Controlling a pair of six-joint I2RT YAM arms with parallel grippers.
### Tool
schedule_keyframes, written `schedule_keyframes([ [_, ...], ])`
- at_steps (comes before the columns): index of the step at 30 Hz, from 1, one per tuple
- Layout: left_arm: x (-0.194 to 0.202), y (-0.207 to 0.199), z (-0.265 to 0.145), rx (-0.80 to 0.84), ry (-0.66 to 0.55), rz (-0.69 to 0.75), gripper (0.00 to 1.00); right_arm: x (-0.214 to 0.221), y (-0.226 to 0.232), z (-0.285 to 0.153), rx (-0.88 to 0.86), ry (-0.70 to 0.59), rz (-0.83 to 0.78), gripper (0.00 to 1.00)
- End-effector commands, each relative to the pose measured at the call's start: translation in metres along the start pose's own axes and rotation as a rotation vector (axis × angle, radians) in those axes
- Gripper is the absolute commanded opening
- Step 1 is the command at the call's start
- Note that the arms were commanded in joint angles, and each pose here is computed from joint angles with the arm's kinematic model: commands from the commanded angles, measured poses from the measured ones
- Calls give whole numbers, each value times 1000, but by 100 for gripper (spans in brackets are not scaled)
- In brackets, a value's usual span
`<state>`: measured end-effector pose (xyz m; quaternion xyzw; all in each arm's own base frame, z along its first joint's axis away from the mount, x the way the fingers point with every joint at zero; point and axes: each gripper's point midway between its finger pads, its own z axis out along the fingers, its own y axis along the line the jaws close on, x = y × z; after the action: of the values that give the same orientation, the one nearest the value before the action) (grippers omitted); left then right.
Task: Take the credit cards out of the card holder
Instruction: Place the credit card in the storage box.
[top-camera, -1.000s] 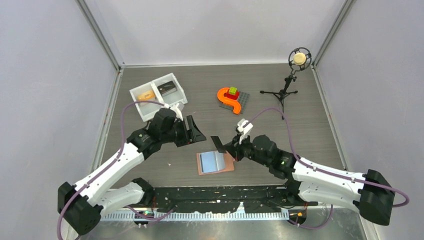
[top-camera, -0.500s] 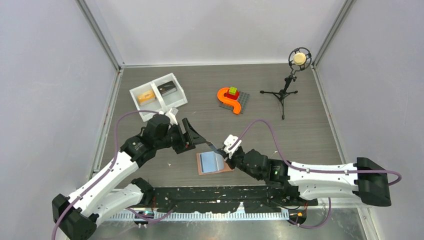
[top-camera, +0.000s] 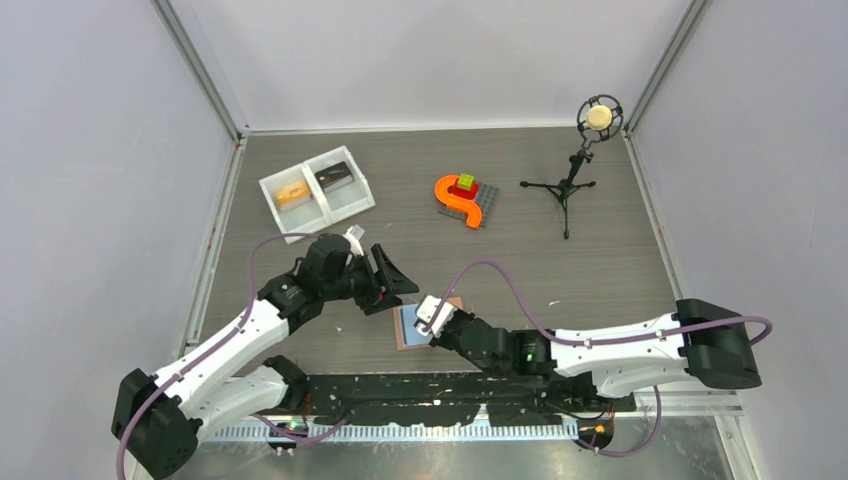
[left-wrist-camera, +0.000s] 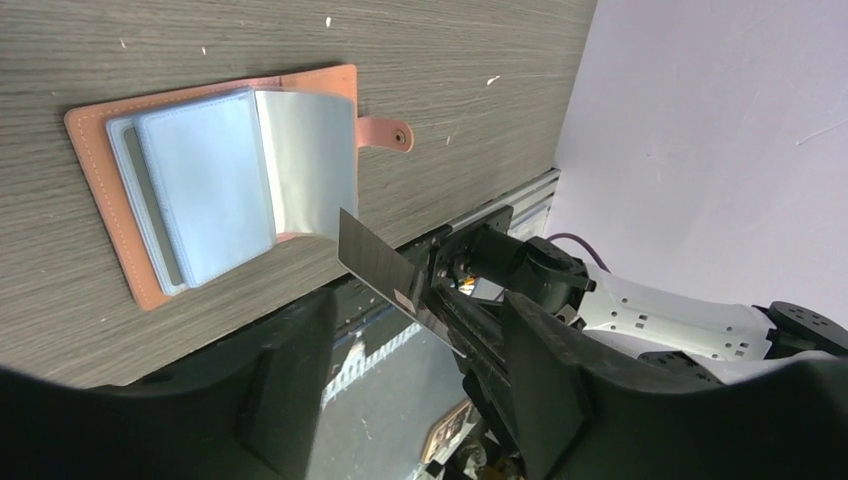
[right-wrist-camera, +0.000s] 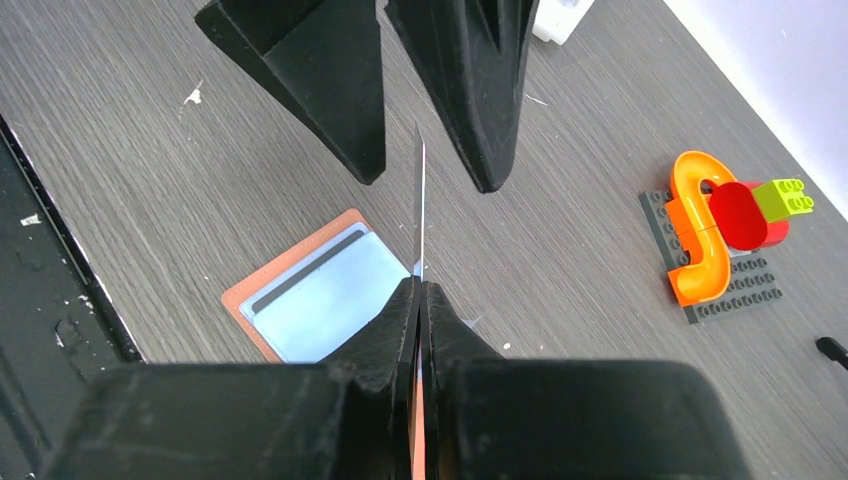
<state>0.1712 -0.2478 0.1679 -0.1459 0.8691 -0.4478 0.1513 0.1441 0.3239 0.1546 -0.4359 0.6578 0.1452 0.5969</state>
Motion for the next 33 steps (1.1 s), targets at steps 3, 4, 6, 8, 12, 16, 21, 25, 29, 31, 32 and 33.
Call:
schedule_keyframes([
  [3, 0, -11, 4, 79, 9, -9, 42, -30, -5, 3, 61, -73, 7, 5],
  [4, 0, -11, 5, 80, 10, -5, 34, -30, -3, 3, 56, -72, 4, 5],
  [6, 0, -12, 5, 86, 12, 8, 20, -30, 3, 3, 25, -69, 1, 6],
  [8, 0, -15, 5, 99, 16, 35, 6, -28, 9, 1, -5, -59, 18, 15],
  [12, 2, -16, 6, 117, 29, 130, 0, -22, 8, -9, -27, -51, 82, 33],
  [16, -1, -11, 7, 132, 9, 280, 0, -26, -1, -22, -67, -63, 201, 41],
  [21, -5, 4, 9, 106, -21, 419, 0, -35, -26, -35, -119, -49, 410, 42],
  [25, 2, -2, 7, 198, -12, 514, 0, -40, -42, -36, -208, -51, 548, 42],
  [29, 14, -10, 1, 257, 57, 599, 0, -48, -38, -38, -350, -61, 580, 42],
  [31, 21, -12, -3, 269, 110, 633, 0, -48, -40, -36, -388, -50, 567, 42],
  [32, 26, -13, -6, 280, 138, 647, 0, -45, -34, -35, -430, -28, 564, 42],
  [33, 27, -14, -7, 284, 152, 659, 0, -47, -38, -33, -434, -30, 560, 41],
])
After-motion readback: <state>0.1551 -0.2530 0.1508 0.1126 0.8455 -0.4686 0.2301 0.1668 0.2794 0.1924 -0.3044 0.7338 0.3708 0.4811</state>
